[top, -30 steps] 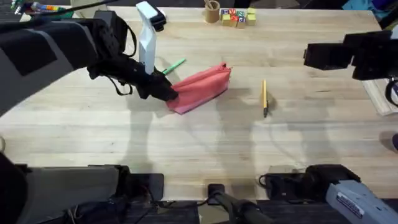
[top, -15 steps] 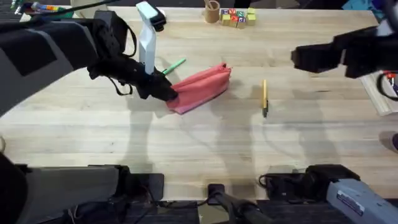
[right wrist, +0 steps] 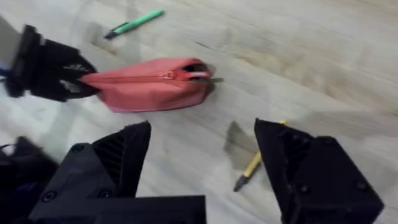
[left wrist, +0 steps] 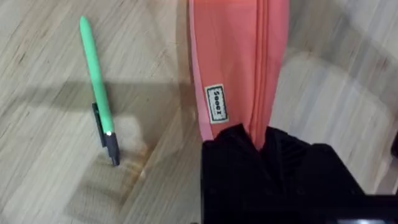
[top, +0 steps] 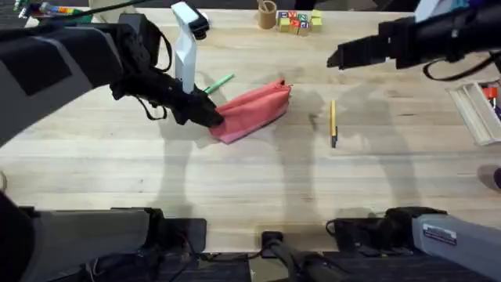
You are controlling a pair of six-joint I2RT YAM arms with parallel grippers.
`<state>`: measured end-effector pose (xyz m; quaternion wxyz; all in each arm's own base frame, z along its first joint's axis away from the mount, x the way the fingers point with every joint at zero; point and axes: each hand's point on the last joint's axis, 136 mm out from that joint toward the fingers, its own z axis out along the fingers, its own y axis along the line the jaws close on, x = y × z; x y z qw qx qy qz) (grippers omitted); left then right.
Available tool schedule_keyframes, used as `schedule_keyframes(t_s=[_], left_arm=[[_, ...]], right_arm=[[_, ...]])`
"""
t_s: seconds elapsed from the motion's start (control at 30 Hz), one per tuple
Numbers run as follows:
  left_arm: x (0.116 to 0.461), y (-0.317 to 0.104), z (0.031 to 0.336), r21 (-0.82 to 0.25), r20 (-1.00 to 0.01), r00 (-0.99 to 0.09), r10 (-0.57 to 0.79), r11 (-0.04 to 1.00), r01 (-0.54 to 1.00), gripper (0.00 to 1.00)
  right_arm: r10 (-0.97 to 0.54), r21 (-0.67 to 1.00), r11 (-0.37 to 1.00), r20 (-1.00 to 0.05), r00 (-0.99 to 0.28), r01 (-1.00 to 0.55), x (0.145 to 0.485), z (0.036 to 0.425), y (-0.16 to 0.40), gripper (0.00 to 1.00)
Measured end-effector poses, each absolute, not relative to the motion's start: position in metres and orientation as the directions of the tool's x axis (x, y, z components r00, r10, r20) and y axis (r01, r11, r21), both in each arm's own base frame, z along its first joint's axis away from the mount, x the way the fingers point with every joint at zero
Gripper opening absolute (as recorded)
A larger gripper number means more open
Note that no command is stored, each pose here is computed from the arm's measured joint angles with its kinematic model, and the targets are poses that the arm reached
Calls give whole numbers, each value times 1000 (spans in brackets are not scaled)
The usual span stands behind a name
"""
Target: Unzip the bag, pick up the pens from the table one at a time and place them inside, then zip the bag closed.
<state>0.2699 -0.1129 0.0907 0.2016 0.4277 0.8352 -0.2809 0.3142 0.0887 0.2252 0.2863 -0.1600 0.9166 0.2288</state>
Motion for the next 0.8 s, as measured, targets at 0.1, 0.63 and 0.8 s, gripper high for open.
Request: schedule_keyframes(t_s=[0.1,0.63,0.8], left_arm=[[270,-113,91,-297,-577,-553,601,476,828,43],[270,-113,91,-297,-577,-553,601,476,828,43],[270,-113,91,-297,-577,-553,601,476,828,43]], right_arm=[[-155,388,819,-561,-813,-423,317,223,96,995],[-117,611,718,-366,-923,-333,341,209,114,995],[-116,625,716,-334,-935,-312,346,196,114,995]])
